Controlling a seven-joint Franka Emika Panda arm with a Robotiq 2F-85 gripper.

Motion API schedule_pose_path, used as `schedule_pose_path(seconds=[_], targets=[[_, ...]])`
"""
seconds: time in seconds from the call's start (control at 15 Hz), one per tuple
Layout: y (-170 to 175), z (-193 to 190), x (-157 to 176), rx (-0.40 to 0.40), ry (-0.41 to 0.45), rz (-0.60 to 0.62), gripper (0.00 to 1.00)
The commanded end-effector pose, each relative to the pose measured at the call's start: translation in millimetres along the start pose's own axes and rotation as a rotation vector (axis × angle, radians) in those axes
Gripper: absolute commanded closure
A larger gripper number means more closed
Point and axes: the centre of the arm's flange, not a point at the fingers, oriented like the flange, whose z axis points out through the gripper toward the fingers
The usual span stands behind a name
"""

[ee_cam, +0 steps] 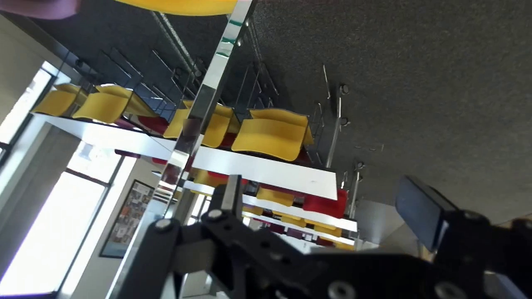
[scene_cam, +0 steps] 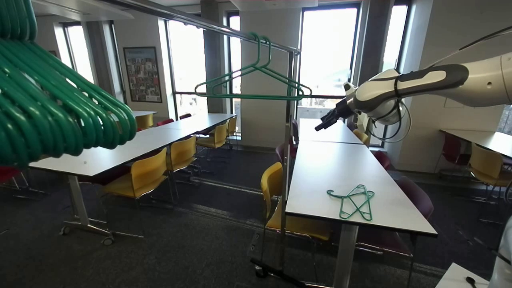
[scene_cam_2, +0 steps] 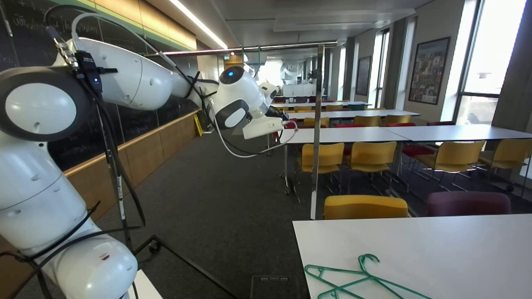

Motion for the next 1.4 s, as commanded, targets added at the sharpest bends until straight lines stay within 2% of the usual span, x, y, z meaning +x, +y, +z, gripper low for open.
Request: schedule_pose_path(seconds=[0.0,0.2,0.27,0.47,0.53,1.0,1.13,1.33], targets=[[-4.1,-2.0,12.4,-0.003,0.034,-0.193,0.0],[-8.3,-1.7,19.7,0.012,0.046,-0.344,0.0],[-10.0,-1.8,21.4,-0.066,0.092,-0.158,0.0],[-6.1,-7.7,23.7,-0.152,0.166,-0.062,0.0],[-5.4,-7.2,19.4,-0.097,0.111,-0.113,0.0],[-6.7,-1.0,16.3,-0.098,0.103,-0.109,0.0],[-9.6,-3.3,22.0,-0.048,0.184,-0.094,0.0],[-16.8,-4.8,38.3,0.029,0.303,0.022,0.0]])
